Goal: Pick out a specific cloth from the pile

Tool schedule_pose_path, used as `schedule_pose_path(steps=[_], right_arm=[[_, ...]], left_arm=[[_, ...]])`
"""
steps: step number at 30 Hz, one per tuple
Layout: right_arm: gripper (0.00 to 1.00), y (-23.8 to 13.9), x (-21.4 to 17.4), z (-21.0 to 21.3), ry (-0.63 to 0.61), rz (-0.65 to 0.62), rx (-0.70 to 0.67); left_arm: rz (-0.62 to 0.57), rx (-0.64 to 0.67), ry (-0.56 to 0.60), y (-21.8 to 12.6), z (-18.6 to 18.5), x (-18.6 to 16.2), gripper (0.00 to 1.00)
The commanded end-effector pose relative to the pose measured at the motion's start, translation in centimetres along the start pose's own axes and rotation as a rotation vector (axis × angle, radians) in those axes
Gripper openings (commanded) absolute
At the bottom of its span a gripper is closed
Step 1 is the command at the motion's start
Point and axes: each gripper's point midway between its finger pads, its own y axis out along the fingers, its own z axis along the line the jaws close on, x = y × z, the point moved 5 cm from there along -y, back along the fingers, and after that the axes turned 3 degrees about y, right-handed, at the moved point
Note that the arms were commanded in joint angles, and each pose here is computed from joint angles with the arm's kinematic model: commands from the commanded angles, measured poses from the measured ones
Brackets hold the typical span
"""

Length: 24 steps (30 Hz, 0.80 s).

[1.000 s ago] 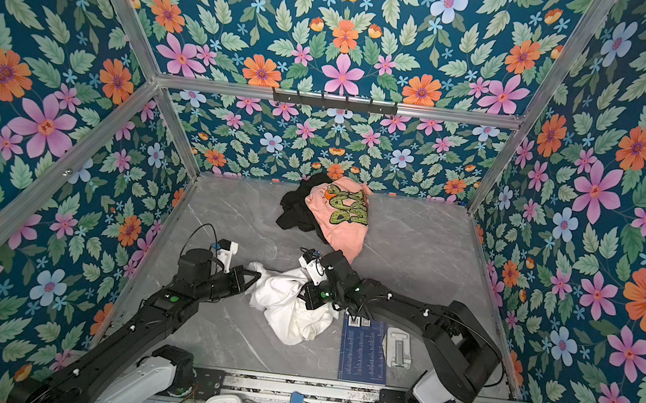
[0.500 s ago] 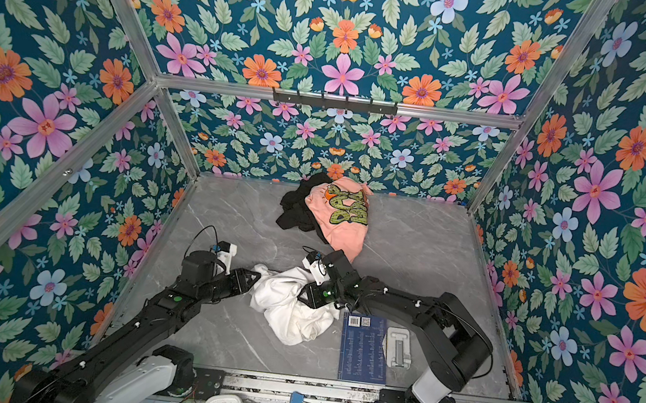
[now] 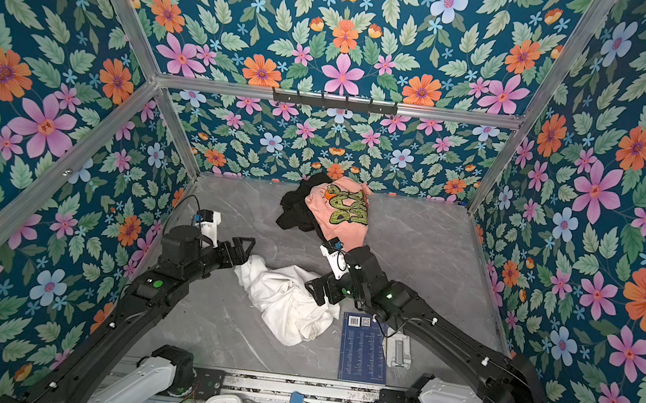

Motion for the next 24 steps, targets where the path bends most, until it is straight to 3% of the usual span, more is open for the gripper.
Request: schedule_pose_path(steps=[1, 5, 8, 9, 13, 15, 17, 24], right_arm=[[0.99, -2.1, 0.8, -4.0, -0.106, -0.099, -0.342], [0.99, -4.0, 0.3, -7.3, -0.263, -0.286, -0.589], [0.99, -5.6, -1.4, -11.4, -0.210, -0.400, -0.707], [0.99, -6.2, -2.0, -12.5, -0.163, -0.408, -0.715], [0.99, -8.4, -5.2, -17.5, 0.108, -0.423, -0.734], [0.99, -9.0, -6.8, -19.3, 0.153, -0.441, -0.781], [0.99, -8.8, -7.8, -20.6, 0.170, -0.443, -0.806], [0.99, -6.1, -8.5, -23.6, 0.125, -0.411, -0.856]], left_arm=[[-0.067, 0.144, 0.063, -0.3, 1.3, 1.9, 0.97], [-0.184, 0.306, 0.120, -0.5, 2.9, 3.8, 0.97], [-0.258, 0.584, 0.064, -0.7, 6.9, 2.9, 0.99], [-0.284, 0.648, 0.057, -0.6, 8.1, 2.1, 0.91], [-0.341, 0.683, 0.240, 0.8, 10.2, 1.0, 0.93], [-0.374, 0.726, 0.227, 1.3, 13.1, 0.1, 0.91], [-0.366, 0.747, 0.238, 2.1, 15.2, -1.6, 0.88], [-0.302, 0.718, 0.394, 6.2, 17.0, -3.1, 0.87]])
